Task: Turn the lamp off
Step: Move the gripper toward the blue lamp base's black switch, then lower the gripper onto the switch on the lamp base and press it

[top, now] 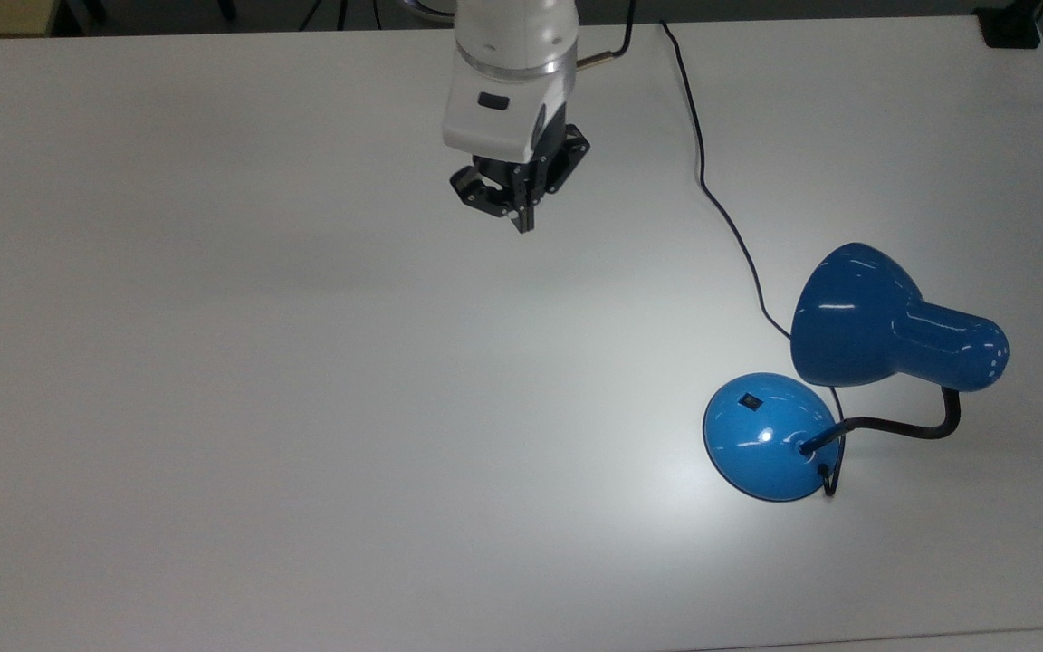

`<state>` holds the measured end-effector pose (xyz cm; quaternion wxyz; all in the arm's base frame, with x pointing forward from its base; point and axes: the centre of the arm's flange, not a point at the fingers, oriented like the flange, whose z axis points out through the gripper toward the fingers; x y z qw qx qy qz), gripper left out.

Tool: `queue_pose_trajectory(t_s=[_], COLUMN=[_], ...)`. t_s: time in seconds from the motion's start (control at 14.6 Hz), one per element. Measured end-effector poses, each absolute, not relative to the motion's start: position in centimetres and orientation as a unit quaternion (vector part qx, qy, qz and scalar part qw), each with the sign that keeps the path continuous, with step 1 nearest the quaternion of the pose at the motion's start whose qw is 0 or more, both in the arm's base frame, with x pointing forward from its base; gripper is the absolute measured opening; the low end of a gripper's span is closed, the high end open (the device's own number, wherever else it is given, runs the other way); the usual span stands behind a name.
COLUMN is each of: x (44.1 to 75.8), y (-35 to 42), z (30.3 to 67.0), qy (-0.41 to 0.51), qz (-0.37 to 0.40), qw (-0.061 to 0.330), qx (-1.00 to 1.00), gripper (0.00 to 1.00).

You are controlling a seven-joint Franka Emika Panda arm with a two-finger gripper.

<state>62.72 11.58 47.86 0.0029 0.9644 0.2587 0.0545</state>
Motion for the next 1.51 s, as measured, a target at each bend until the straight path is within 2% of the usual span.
queue_pose_trajectory(t_s=[0.34,0.76,1.1,1.51], x=[65.1,67.9,68.3,69.8], y=[18.3,24.6,29.6,31.3], z=[44.0,38.1,36.8,34.4], qy=[0.293,0.314,0.334,0.338], qz=[0.137,0.134,0.167,0.184], qw=[-0.001,-0.021,-0.026,-0.026], qx=[0.946,0.94,0.927,0.923], gripper=[0.01,0.01,0.01,0.01])
